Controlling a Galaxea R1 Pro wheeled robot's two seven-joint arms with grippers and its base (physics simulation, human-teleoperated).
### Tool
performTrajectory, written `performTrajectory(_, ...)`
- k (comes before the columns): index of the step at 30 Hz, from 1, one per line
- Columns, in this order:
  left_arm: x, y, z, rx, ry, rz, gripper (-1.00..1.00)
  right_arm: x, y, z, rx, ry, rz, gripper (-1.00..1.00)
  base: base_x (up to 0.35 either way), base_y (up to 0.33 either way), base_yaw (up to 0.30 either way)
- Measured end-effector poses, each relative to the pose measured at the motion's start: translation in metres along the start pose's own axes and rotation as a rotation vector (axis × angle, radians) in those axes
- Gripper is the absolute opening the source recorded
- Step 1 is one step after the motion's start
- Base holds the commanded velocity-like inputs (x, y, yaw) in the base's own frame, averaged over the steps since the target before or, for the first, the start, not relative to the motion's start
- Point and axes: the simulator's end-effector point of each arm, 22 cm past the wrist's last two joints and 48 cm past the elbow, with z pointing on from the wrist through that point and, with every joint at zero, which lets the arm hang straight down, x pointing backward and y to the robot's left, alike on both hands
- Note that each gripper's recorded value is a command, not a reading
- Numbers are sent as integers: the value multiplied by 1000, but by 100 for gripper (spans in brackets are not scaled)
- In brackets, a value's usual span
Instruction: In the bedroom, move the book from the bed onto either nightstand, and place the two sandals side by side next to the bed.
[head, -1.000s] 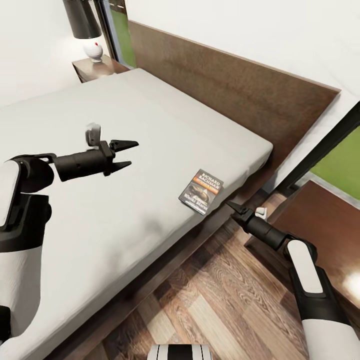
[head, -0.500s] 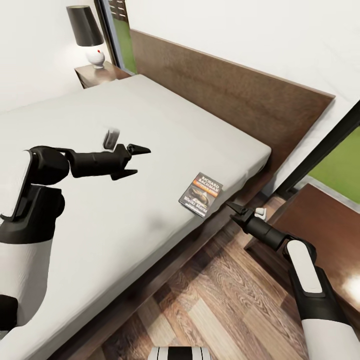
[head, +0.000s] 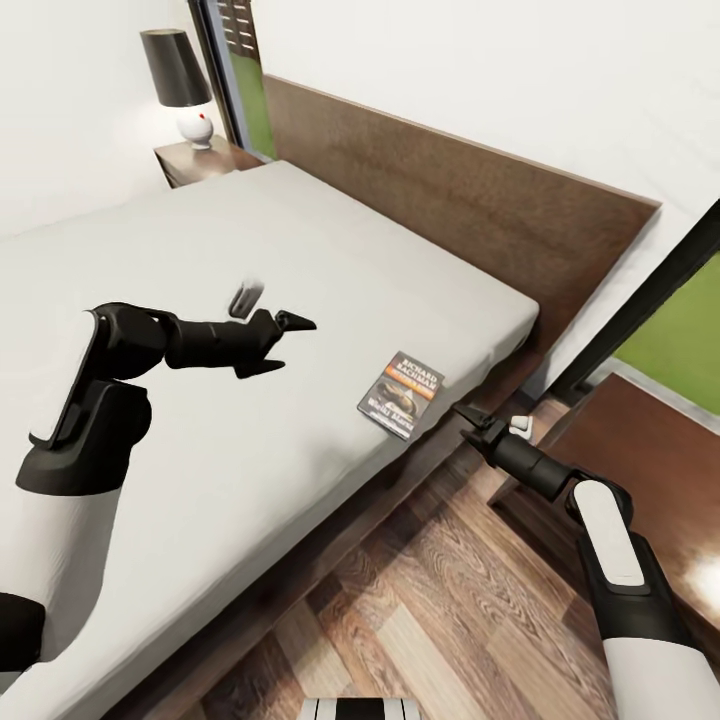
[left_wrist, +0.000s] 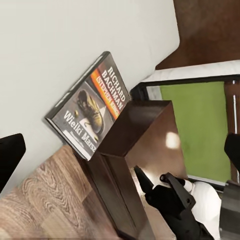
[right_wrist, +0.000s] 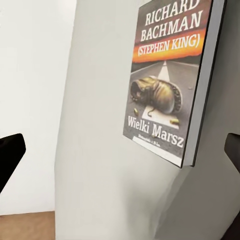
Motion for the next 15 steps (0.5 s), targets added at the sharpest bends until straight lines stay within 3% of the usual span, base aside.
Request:
performTrajectory(5, 8, 11, -1, -15, 9, -17, 100, 0, -3, 0, 8, 2, 9, 100, 0, 0, 0)
performTrajectory(15, 10, 9, -7, -17, 6, -11, 100, 0, -12, 3, 25, 9, 41, 100, 0, 0, 0)
